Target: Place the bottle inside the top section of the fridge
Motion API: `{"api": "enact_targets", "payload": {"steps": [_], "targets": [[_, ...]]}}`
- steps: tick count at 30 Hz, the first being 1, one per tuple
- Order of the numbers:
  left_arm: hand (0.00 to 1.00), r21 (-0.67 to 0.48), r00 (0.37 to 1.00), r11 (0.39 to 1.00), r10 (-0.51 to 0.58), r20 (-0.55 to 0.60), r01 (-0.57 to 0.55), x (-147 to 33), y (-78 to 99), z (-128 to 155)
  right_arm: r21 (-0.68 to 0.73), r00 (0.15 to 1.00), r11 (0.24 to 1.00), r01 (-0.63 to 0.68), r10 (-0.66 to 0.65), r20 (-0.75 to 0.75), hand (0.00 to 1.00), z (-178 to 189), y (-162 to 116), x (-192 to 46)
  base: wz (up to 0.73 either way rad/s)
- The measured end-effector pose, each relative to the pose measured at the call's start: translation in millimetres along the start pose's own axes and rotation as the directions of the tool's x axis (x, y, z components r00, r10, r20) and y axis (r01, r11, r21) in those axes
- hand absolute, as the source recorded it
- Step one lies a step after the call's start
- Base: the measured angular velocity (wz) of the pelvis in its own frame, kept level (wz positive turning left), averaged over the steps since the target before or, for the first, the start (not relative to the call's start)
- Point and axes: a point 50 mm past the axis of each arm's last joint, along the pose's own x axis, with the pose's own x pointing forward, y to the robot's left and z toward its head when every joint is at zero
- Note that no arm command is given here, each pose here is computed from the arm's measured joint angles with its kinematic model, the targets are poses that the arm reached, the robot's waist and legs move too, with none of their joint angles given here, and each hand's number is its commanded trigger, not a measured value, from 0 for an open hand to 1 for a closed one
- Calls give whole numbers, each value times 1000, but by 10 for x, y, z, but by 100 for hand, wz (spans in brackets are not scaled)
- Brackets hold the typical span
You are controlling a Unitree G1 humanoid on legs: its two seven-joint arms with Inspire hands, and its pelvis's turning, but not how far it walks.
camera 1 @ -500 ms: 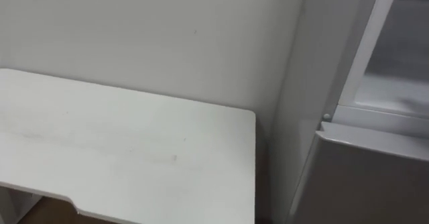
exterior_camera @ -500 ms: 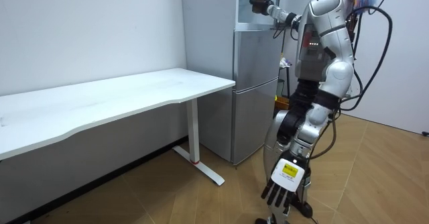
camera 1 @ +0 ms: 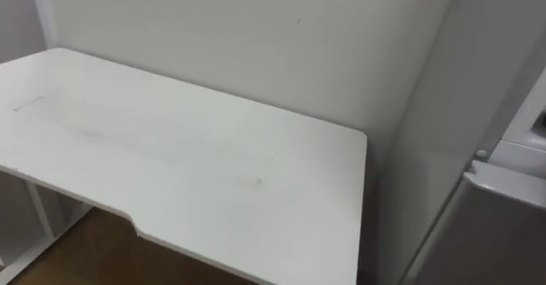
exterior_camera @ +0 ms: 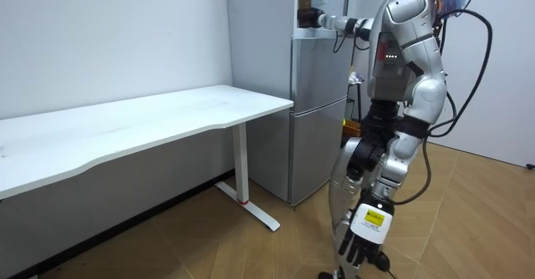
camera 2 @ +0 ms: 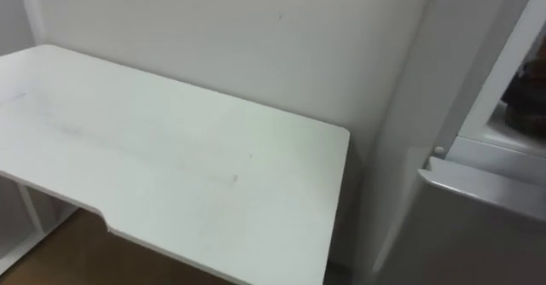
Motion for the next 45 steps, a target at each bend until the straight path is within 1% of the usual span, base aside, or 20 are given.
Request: {"api": "enact_targets", "payload": {"steps": [2,5,13,21,22,23,25,26,30,32,45], "targets": [[0,7,999,1000,6,33,-6,3,30,68,5,1000,1000,19,-19,16,100,32,-2,5,2],[0,1,999,1000,3,51,-3,3,50,113,9,999,999,45,-46,25,100,43,-20,5,7],[0,12,999,1000,-14,45,13,6,3,106,-8,993,996,88,-87,76,100,79,-36,1,-1],[0,30,999,999,-31,29,30,7,-42,87,11,991,996,87,-87,101,100,127,-35,30,-4],[0,32,999,999,-35,25,34,7,-52,80,14,990,996,91,-92,103,98,121,-50,35,0],[0,9,999,999,-36,21,36,7,-52,74,14,990,995,94,-95,104,51,109,-69,41,0],[0,-19,999,999,-37,19,37,6,-48,68,14,990,995,98,-99,101,14,102,-81,51,0],[0,-43,999,998,-38,19,39,6,-47,68,13,990,995,96,-97,99,0,104,-76,57,0],[0,-105,999,993,-42,21,44,6,-52,72,23,990,995,100,-101,95,0,101,-70,73,0],[0,-107,999,993,-42,21,44,7,-47,71,42,992,995,90,-94,90,0,101,-74,77,2],[0,-90,999,995,-26,35,29,13,33,116,58,993,998,-21,14,117,0,134,-28,79,0]]}}
